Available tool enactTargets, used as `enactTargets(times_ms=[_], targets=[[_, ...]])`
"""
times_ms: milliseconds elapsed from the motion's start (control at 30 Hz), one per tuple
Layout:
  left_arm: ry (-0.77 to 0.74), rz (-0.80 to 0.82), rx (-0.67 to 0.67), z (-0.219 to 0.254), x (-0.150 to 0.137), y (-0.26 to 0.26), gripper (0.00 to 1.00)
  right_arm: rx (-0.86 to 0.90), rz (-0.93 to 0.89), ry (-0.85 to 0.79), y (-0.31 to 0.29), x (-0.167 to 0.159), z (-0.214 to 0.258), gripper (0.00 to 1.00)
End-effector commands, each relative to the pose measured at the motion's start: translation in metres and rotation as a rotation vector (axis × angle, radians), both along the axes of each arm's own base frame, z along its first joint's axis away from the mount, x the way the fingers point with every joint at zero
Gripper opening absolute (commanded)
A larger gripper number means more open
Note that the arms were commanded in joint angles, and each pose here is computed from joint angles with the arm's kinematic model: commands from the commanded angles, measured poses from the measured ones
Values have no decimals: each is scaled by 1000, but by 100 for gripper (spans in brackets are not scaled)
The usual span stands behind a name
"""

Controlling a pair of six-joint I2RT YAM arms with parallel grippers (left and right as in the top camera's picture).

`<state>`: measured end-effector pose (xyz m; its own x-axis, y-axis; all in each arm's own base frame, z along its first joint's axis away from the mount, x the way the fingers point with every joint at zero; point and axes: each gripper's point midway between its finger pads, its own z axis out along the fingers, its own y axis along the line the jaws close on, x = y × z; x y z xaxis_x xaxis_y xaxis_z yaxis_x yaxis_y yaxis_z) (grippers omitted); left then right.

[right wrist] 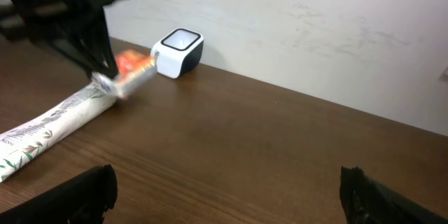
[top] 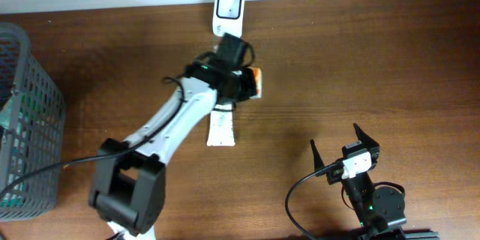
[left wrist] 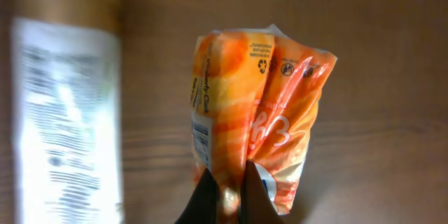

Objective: Scan the item barcode
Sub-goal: 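Lift the orange box and bring it to the scanner, then place the orange box on the table beside the tube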

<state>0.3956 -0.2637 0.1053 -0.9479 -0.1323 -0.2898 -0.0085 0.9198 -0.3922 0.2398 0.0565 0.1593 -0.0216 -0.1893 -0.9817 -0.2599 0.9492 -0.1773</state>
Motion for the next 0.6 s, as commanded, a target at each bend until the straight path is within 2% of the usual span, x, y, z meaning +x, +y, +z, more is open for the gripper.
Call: enactTargets(times_ms=[0,167,333,467,500,567], targets=[[48,18,7,-26,-7,-20,0,0,5,3,1,0,-2,98],[85,26,37,-55,-14,-34,0,0,5,3,1,0,-2,98],[84,12,36,-61,-16,-41,1,0,5,3,1,0,-2,98],[75,9,29,-60,-14,-43,43,0,5,3,1,0,-2,98],[76,9,30,-60,-14,-43,48,0,5,3,1,0,-2,98],[75,10,30,-60,-14,-43,49,0,5,3,1,0,-2,98]])
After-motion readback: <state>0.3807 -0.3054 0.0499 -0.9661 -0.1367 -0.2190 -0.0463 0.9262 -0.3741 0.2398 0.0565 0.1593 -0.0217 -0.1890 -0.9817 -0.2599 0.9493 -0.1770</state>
